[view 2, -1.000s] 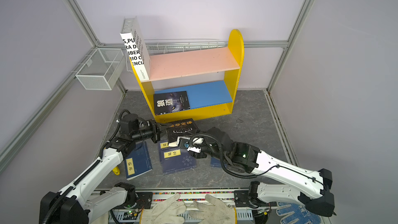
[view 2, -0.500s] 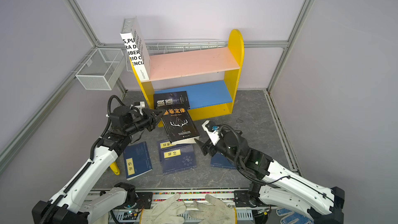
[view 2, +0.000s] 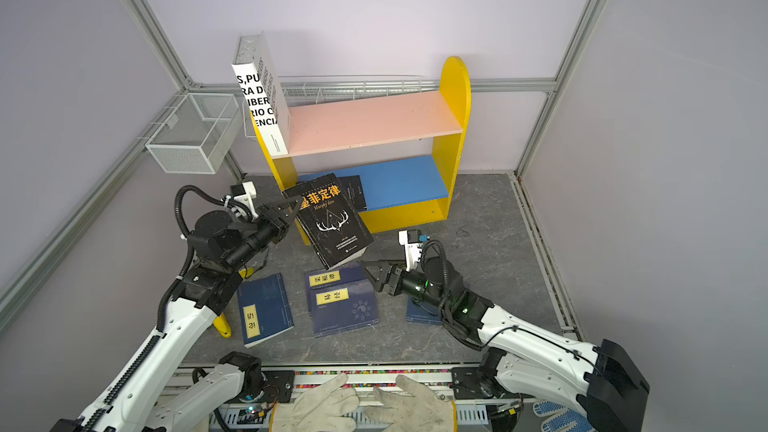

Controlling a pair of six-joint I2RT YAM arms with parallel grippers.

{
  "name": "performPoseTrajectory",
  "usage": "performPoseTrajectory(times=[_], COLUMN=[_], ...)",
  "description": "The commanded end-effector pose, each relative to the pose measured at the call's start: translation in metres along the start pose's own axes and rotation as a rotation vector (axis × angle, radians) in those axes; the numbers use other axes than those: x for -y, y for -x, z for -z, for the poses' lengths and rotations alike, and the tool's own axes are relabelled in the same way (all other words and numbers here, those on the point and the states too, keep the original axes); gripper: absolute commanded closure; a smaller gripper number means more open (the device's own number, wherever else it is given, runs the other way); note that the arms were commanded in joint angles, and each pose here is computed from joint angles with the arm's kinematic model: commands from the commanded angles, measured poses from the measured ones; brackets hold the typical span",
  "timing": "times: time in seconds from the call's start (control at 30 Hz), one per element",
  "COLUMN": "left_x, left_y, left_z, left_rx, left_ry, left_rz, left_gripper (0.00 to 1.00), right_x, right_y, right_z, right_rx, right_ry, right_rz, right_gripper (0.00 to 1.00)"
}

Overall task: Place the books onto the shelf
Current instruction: 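Take the Murphy's Law book with the left gripper while right releases it, then regrasp the Murphy's Law book with the right gripper while left holds it upright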

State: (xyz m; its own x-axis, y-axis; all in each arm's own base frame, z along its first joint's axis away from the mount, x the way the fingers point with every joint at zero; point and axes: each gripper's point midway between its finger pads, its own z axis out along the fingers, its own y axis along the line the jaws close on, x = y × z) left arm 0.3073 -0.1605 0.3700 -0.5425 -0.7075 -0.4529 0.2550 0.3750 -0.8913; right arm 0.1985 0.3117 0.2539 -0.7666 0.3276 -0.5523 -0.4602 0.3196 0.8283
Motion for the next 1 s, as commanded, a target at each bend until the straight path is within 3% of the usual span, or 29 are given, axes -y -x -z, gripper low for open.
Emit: performPoseTrajectory(times=[0.0,0.5,0.63,0.83,0.97], left_x=[0.030,0.043,0.039,0.031,0.026], left_y=[0.020,0.011,0.005,-0.004,-0.012], left_z=[0.001,-0.010,-0.011,-0.011,-0.012], left_rx=[0.091,0.080,0.068,0.055,0.044], left_ry=[-0.102,-0.162,-0.154,-0.140,-0.136], left_rz=[-0.058,-0.032,-0.027,-0.021,-0.017], left_gripper=[1.00,1.00,1.00,1.00,1.00], right_x=[-0.051,-0.058,-0.054,-0.057,-0.051], right_y=[0.016,0.016,0.027,0.044,0.056], right_z=[0.002,-0.041,-0.040,-0.031,-0.027], right_rx=[0.034,0.023,0.110,0.212,0.265], right_ry=[0.246,0.437,0.492,0.479,0.419], right_rz=[-0.099,-0.266,-0.300,-0.233,-0.216], right_gripper=[0.11,0.12,0.12,0.00,0.10])
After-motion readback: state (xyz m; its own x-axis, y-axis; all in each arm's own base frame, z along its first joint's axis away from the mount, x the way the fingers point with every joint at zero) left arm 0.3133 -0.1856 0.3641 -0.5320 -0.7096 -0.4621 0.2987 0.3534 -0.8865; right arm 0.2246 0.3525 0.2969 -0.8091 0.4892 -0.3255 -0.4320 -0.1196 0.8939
